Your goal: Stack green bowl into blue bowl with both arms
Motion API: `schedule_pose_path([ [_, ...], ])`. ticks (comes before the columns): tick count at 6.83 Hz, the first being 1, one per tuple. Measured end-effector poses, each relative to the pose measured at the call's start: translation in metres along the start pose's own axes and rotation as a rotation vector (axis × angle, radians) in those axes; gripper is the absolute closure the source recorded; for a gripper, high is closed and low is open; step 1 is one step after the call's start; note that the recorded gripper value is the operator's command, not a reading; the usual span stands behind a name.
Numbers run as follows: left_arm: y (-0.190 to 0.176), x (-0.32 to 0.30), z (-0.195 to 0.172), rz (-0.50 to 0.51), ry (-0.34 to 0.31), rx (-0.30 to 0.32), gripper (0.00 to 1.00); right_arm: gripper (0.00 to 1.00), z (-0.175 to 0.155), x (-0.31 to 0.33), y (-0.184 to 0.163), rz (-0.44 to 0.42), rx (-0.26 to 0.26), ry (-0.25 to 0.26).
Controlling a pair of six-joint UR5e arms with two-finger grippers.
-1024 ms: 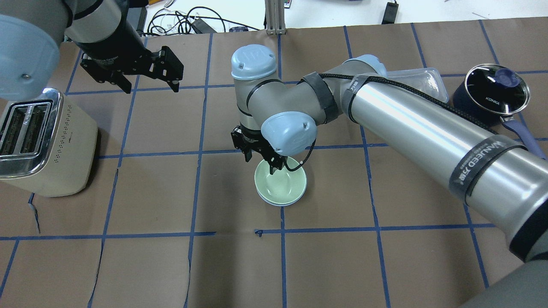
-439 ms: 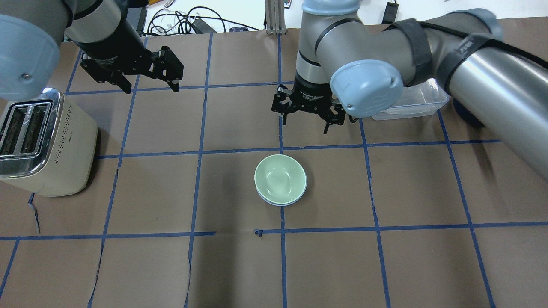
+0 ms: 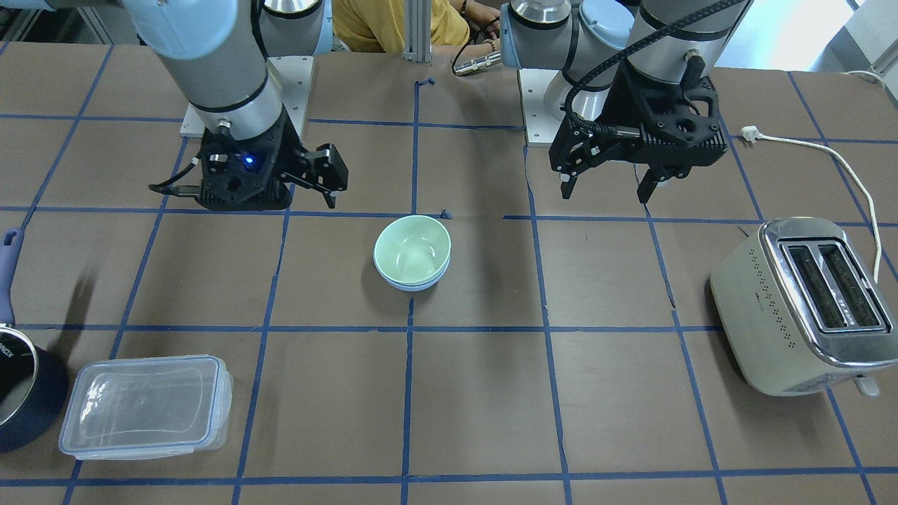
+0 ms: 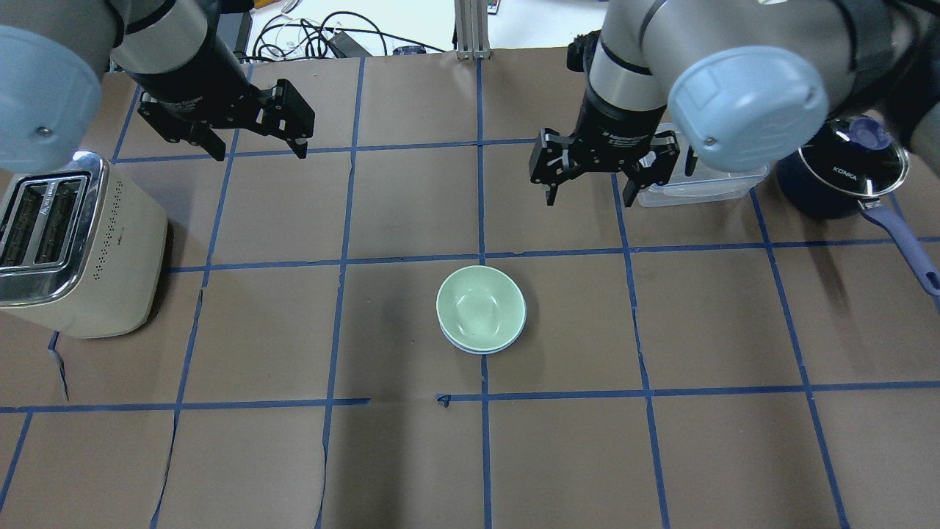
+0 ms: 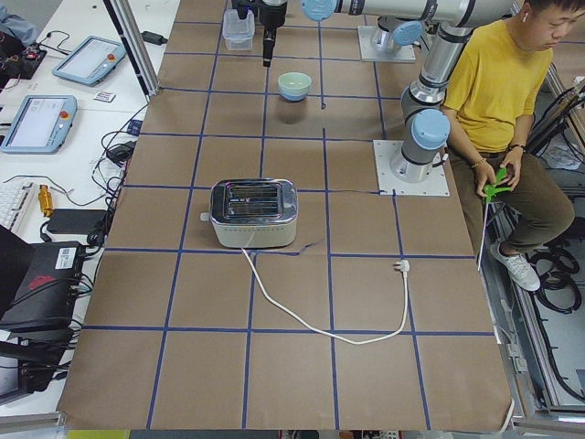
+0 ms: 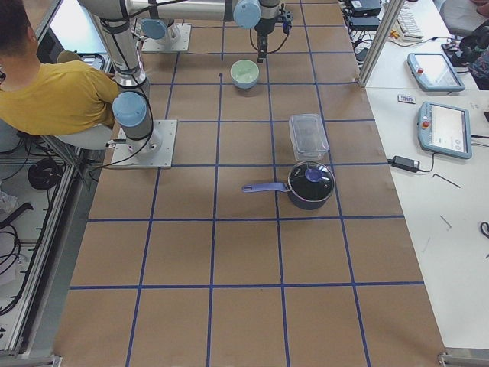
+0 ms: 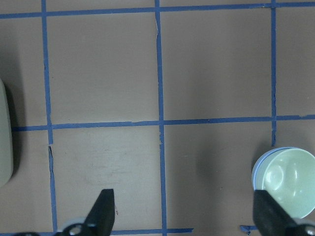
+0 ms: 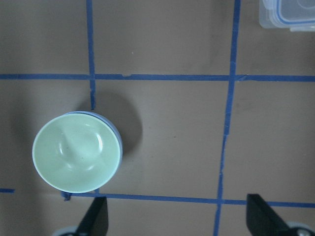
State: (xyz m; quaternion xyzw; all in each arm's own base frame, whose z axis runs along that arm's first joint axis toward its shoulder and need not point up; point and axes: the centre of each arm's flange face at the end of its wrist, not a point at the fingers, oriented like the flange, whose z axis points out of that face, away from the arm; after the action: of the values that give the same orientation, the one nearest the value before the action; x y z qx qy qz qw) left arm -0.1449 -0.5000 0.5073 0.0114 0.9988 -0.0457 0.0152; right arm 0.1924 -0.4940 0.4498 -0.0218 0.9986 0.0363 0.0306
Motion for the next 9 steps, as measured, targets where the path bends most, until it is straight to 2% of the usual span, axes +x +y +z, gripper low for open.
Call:
schedule_pose_path([
  [1,0.0,0.0,0.0,0.001,0.0,0.0,0.0,0.0,-0.017,0.031,0.013,-0.049,-0.022,0.029],
  [3,0.0,0.001,0.0,0.005,-0.001,0.0,0.0,0.0,-0.032,0.066,0.026,-0.085,-0.049,0.048],
  [4,0.0,0.001,0.0,0.009,-0.001,0.001,0.0,0.0,-0.035,0.069,0.029,-0.067,-0.048,0.051],
  [6,0.0,0.001,0.0,0.011,0.0,0.002,0.0,0.0,-0.041,0.07,0.036,0.024,-0.036,0.054],
  [9,0.0,0.001,0.001,0.011,-0.001,0.0,0.0,0.0,-0.042,0.07,0.037,0.046,-0.032,0.055],
])
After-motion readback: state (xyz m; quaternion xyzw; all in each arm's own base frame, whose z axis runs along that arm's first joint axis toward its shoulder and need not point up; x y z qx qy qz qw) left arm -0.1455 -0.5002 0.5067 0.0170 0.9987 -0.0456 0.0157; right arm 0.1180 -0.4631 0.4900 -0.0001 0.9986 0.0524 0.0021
